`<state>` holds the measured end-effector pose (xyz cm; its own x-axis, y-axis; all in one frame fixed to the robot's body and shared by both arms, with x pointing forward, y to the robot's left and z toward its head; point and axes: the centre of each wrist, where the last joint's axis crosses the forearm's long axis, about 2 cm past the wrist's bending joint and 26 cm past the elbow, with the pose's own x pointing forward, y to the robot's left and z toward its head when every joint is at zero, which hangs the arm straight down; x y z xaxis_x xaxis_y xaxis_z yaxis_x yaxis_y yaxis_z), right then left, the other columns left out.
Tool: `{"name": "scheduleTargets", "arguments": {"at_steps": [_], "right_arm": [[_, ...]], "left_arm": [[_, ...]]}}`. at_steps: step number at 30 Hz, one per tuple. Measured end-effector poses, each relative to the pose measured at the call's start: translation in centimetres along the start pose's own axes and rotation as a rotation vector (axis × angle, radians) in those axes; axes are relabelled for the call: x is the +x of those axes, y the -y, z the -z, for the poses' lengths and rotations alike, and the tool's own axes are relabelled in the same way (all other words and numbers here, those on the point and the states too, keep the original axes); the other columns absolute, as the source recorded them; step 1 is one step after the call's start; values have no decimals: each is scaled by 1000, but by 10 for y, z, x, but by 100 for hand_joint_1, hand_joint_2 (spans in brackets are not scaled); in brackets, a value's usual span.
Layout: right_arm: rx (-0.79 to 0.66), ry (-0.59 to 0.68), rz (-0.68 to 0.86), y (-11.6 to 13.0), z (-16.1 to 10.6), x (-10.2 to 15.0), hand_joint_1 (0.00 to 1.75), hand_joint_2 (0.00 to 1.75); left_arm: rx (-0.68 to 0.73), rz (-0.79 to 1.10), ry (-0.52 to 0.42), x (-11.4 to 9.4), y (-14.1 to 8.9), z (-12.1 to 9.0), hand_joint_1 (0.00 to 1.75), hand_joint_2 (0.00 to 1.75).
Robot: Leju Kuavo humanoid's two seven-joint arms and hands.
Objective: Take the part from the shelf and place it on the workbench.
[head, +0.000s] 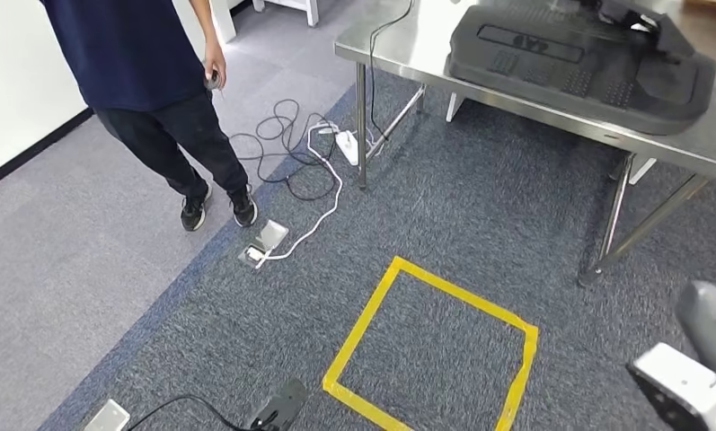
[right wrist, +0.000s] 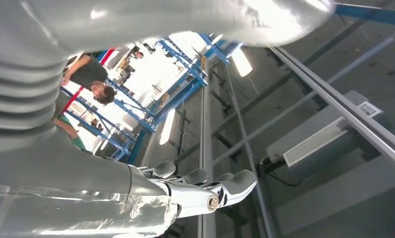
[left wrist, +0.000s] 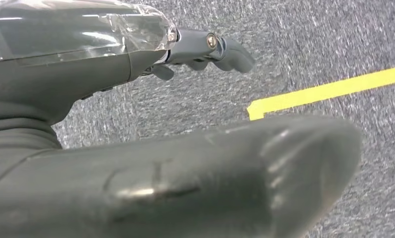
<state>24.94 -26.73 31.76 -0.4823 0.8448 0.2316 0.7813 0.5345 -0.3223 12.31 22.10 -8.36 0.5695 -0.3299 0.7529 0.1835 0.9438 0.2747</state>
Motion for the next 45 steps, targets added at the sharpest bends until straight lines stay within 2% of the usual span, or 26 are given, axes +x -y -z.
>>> {"name": "scheduleTargets", "arguments": {"at_steps": [12,23,45], "right_arm": [[26,8,-6,-2,-9,2,0,175],[63,-7,-14,-3,-31,7,0,175],[71,-24,-11,-4,-38,11,0,175]], "left_arm": [[4,2,-8,-3,0,-1,0,0],[5,5,-15,-5,0,-3,0,0],[2,6,-16,-4,-1,-2,0,0]]}}
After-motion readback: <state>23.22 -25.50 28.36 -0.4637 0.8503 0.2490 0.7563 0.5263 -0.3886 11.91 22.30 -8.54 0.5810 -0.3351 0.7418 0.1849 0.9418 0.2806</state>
